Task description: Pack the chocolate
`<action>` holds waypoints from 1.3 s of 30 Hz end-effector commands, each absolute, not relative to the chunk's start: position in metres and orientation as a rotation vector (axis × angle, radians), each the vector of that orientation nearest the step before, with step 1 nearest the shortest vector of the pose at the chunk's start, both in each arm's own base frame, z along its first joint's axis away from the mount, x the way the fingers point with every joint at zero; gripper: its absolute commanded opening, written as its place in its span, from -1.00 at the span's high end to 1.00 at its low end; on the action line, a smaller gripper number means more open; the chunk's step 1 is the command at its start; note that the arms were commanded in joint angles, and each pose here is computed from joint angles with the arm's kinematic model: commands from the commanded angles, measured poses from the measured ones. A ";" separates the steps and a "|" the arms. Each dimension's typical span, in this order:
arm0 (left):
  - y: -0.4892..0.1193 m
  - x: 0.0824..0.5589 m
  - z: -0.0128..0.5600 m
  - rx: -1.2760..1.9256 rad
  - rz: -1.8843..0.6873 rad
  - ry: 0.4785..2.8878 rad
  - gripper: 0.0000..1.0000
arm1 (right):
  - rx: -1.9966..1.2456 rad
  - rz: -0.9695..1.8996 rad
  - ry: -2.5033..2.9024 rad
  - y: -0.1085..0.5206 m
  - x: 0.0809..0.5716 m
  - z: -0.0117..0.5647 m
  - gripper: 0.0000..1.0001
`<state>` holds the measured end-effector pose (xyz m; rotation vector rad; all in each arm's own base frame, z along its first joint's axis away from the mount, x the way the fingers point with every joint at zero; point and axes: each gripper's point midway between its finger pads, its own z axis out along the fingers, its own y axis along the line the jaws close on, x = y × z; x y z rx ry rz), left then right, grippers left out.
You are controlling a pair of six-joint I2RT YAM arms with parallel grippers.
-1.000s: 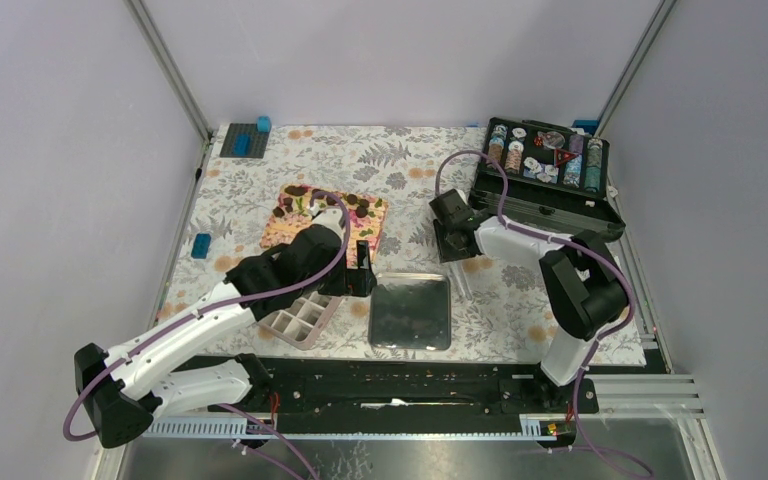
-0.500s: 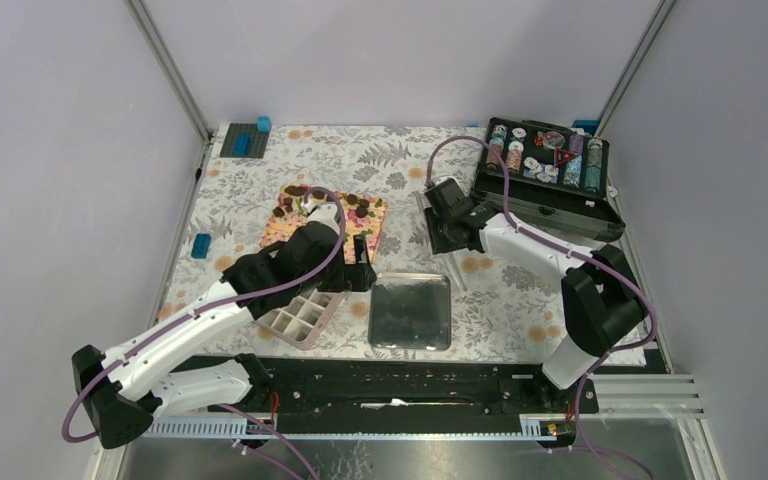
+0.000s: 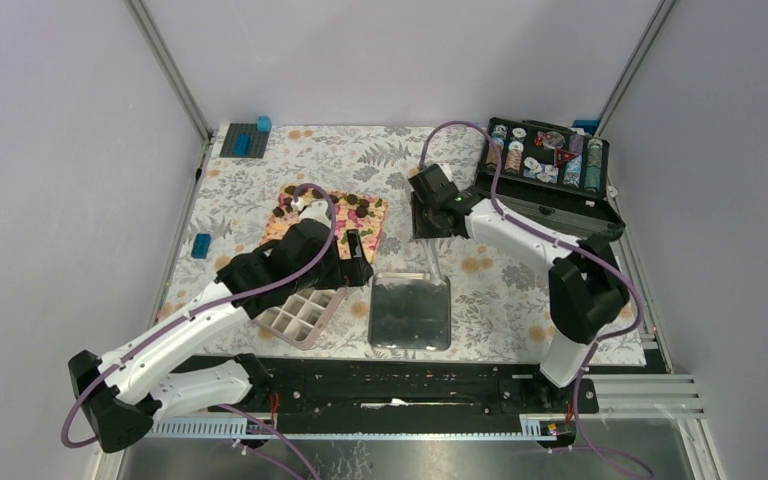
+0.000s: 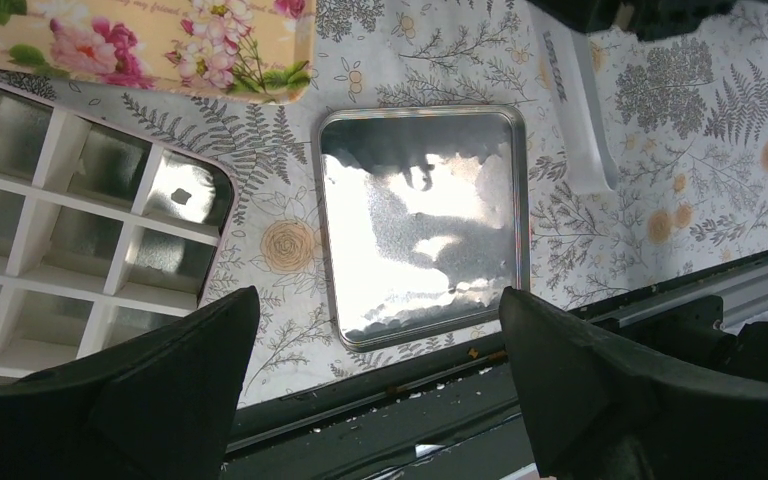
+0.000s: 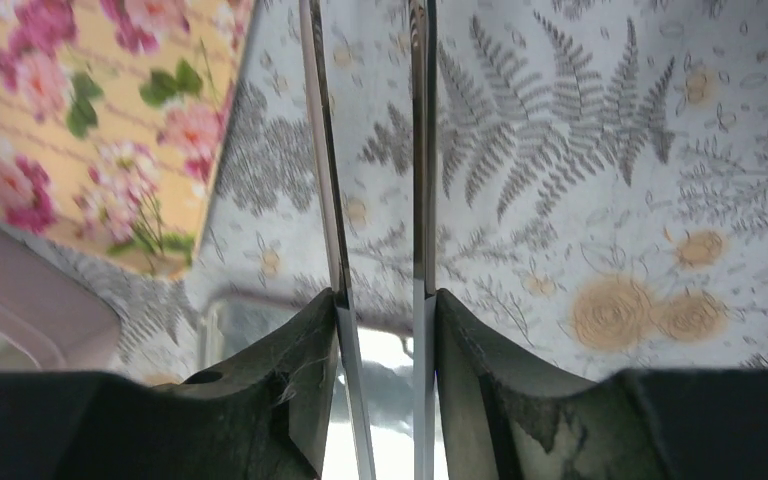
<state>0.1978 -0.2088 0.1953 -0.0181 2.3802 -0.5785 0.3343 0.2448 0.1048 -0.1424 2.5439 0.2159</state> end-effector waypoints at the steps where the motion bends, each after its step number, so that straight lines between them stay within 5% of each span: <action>1: -0.204 0.200 0.212 -0.083 -0.618 2.323 -0.97 | 0.047 0.177 2.457 0.258 0.376 0.118 0.12; 9: -0.188 0.194 0.210 -0.167 -0.594 2.316 -0.97 | 0.132 0.058 2.398 0.275 0.431 0.116 0.09; 24: -0.185 0.188 0.205 -0.165 -0.602 2.330 -0.97 | 0.286 -0.072 2.390 0.268 0.451 0.057 -0.03; 26: -0.184 0.187 0.202 -0.153 -0.595 2.335 -0.97 | 0.269 -0.079 2.392 0.269 0.452 0.053 -0.15; 30: -0.185 0.188 0.192 -0.135 -0.558 2.364 -0.97 | 0.247 -0.081 2.406 0.270 0.455 0.050 -0.75; 39: -0.180 0.204 0.196 -0.142 -0.446 2.345 -0.97 | 0.152 0.073 2.314 0.279 0.456 0.130 -0.99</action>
